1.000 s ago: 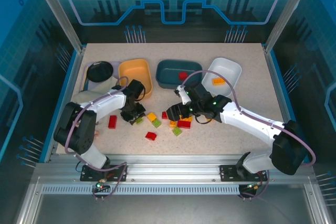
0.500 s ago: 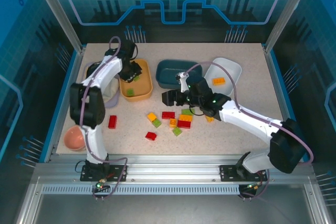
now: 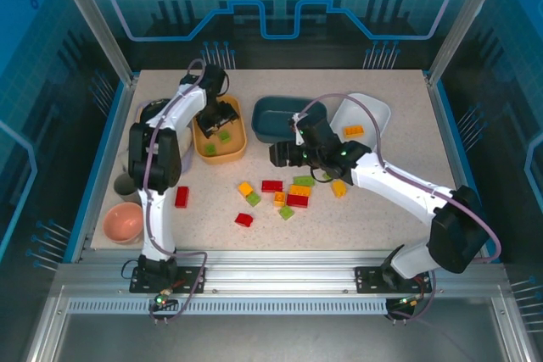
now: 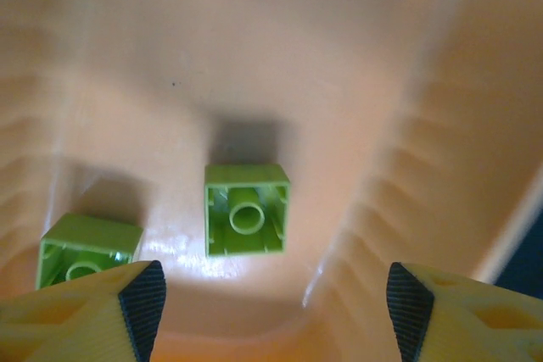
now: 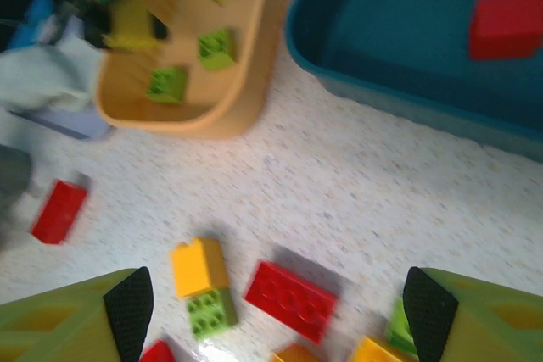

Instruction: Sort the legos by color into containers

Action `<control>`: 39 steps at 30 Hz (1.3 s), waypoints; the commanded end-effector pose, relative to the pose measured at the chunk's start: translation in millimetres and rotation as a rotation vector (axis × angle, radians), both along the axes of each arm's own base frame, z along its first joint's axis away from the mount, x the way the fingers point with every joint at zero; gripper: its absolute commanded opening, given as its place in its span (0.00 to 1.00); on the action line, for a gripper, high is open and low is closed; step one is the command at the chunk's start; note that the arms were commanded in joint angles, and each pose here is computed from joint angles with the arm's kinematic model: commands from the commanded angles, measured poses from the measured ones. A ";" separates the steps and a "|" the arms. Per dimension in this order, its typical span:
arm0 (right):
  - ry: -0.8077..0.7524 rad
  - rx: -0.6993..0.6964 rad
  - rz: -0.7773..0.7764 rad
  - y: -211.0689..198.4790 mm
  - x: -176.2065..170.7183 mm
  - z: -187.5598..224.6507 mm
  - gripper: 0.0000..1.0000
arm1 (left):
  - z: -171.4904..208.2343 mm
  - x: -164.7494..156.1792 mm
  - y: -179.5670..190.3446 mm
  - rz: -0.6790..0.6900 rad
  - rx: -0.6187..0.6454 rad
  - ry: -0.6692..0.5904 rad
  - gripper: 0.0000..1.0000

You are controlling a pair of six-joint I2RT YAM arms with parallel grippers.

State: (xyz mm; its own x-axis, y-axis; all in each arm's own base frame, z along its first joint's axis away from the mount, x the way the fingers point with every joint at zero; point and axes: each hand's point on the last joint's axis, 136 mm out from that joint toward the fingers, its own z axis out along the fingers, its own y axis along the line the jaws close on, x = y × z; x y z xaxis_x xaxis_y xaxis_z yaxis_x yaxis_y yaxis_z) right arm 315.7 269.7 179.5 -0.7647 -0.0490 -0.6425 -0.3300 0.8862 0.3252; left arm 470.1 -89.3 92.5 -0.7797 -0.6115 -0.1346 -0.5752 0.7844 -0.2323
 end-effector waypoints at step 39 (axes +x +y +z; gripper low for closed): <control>0.435 -0.399 -0.188 -166.8 -14.3 -90.7 0.27 | 95.1 -186.0 -170.8 -0.465 -0.359 -0.368 0.85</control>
